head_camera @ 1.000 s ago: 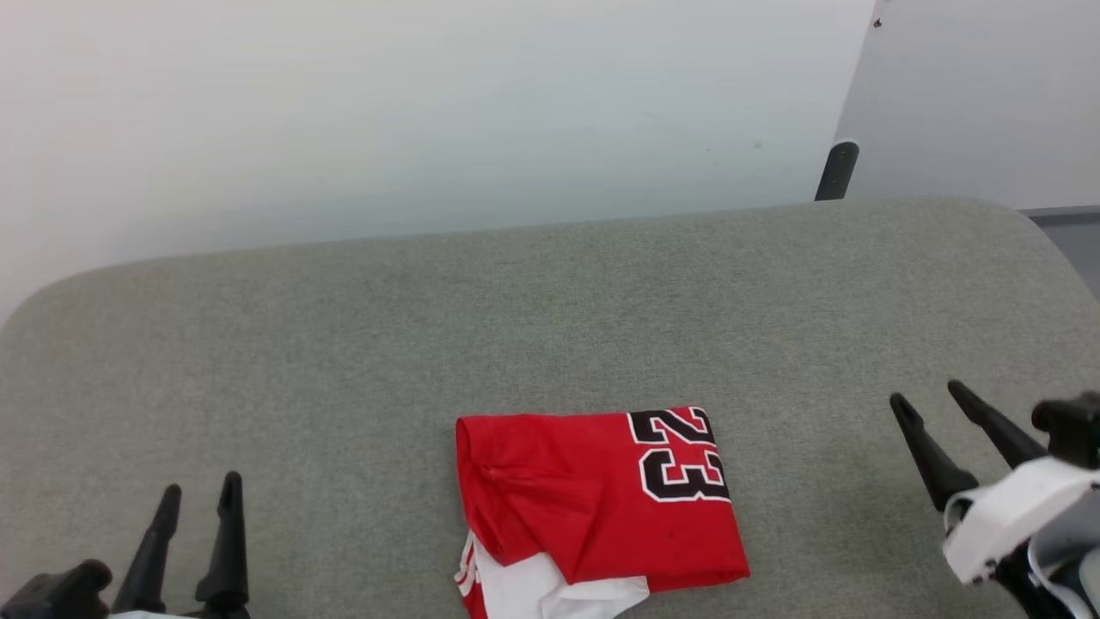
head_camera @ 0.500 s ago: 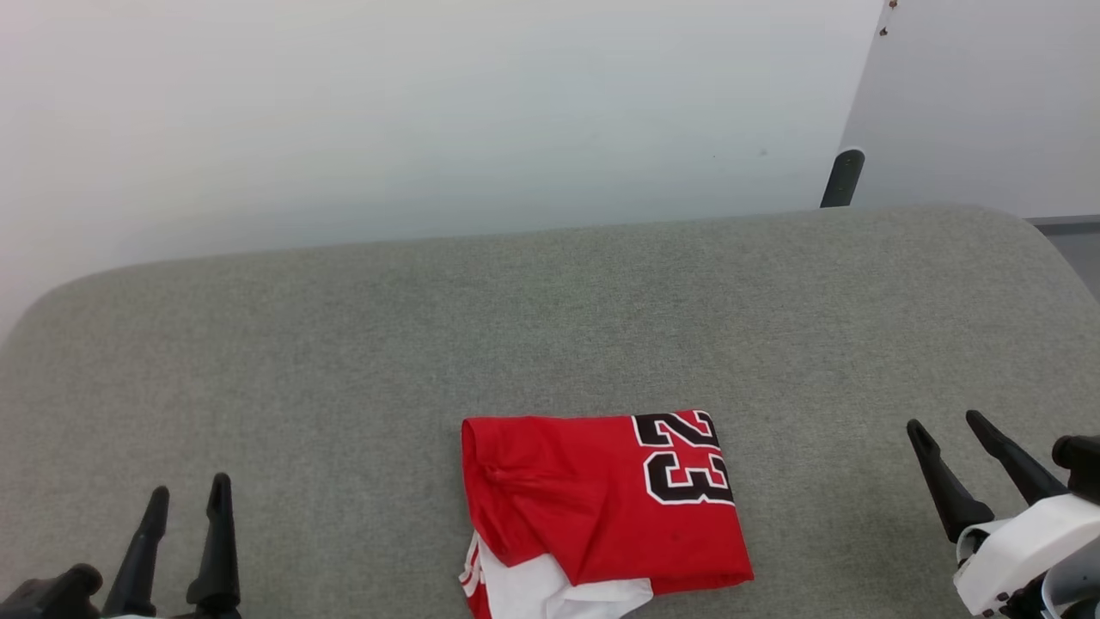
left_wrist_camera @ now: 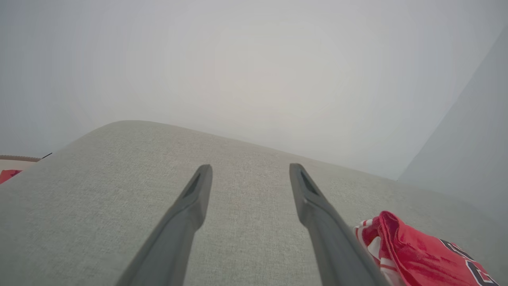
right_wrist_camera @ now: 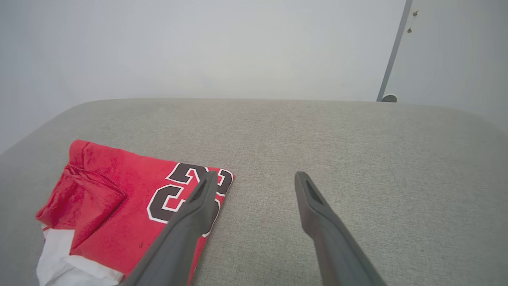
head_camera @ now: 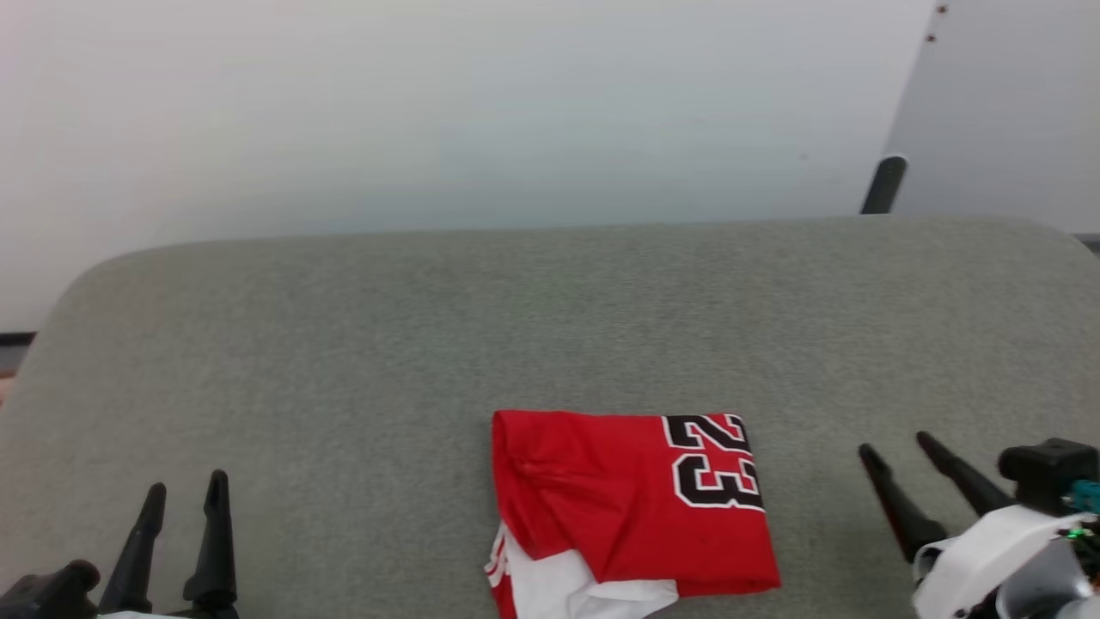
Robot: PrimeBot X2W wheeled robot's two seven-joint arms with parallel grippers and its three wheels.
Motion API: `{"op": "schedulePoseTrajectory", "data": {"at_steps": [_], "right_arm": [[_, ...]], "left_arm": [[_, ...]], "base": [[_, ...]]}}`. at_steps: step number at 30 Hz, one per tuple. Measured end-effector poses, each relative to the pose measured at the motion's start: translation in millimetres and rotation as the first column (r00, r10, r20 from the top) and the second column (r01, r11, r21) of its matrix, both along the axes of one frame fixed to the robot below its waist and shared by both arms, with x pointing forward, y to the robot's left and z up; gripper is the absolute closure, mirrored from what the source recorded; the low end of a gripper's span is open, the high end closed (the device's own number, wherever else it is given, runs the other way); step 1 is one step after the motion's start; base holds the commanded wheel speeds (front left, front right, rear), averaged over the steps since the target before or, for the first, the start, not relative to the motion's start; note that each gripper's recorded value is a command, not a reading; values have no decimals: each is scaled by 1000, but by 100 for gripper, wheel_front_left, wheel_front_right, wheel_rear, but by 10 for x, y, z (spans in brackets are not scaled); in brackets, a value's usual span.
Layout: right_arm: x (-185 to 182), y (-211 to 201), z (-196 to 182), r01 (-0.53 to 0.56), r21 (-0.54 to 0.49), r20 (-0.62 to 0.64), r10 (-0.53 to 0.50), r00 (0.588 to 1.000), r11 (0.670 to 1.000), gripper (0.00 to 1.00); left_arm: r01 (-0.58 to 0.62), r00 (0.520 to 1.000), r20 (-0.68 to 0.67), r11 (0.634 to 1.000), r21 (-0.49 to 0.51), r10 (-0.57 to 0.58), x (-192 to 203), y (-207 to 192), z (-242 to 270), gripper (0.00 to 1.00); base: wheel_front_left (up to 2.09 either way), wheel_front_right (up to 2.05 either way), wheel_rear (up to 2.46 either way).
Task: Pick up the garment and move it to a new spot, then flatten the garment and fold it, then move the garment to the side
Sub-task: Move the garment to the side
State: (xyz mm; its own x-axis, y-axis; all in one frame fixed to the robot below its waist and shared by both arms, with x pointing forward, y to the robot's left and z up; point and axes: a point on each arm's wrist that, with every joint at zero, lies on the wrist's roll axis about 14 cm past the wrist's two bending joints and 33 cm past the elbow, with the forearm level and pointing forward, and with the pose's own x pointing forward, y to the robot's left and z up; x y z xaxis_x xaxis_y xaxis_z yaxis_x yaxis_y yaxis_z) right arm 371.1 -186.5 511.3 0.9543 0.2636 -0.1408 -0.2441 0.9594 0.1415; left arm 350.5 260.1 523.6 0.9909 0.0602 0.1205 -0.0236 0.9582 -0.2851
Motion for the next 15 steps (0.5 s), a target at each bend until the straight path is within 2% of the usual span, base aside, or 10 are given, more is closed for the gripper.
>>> {"op": "schedulePoseTrajectory", "data": {"at_steps": [8,15], "right_arm": [[90,471,-238,-140,-11,-135,138,981,990,0],[107,619,-573,-215,-33,-332,193,924,976,0]], "left_arm": [[-66,998,-8,998,5,66,-200,223,-27,0],[-108,994,-29,994,3,108,-353,337,-94,0]], "base": [[0,0,0],[0,0,0]]}}
